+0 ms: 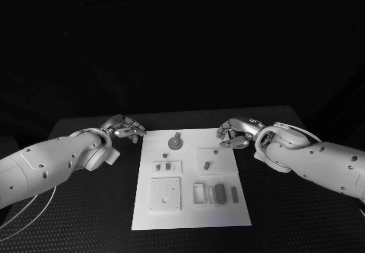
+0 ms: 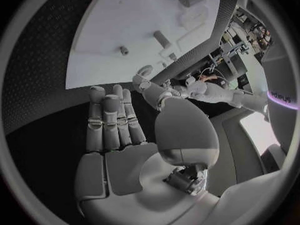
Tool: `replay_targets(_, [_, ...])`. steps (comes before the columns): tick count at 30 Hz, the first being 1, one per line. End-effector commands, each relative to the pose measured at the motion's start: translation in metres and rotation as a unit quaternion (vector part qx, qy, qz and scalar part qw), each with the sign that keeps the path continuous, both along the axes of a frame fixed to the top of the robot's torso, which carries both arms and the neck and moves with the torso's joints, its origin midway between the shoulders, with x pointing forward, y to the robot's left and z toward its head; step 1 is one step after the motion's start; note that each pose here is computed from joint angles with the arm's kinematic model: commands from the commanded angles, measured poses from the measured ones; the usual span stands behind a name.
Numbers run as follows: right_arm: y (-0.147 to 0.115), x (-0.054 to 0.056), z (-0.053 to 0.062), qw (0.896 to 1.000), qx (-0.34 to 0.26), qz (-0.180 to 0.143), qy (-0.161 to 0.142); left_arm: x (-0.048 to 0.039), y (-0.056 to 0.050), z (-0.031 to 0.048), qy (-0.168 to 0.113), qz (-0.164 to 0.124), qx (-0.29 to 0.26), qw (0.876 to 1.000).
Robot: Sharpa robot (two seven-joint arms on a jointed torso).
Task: Assemble the parts on the task board
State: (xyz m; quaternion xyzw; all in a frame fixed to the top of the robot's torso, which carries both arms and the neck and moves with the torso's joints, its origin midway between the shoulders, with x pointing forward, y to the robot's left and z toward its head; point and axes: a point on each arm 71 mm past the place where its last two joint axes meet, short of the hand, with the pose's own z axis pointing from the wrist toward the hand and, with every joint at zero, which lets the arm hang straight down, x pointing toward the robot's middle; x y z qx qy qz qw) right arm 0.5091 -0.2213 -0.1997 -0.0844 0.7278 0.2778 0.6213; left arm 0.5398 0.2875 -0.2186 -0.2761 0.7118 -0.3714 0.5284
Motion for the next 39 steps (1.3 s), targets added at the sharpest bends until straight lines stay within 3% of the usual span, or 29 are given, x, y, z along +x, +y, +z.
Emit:
replay_targets(1, [0.002,-0.004,-0.009,0.996,-0.081,0.030,-0.017,-0.0014,-0.007,0.0039,0.004,-0.009,-0.091,0.996])
replay_targets(14, [0.018,-0.006,-0.032,0.991,-0.127,0.037,-0.030,-0.0026,-0.015,0.0049,0.001,-0.019,-0.103,0.994])
replay_targets(27, [0.024,-0.001,-0.041,0.990,-0.135,0.033,-0.031,-0.0030,-0.016,0.0050,0.003,-0.018,-0.109,0.994])
replay_targets(39, [0.029,-0.004,-0.049,0.988,-0.149,0.043,-0.014,-0.0032,-0.017,0.0048,0.006,-0.019,-0.110,0.994])
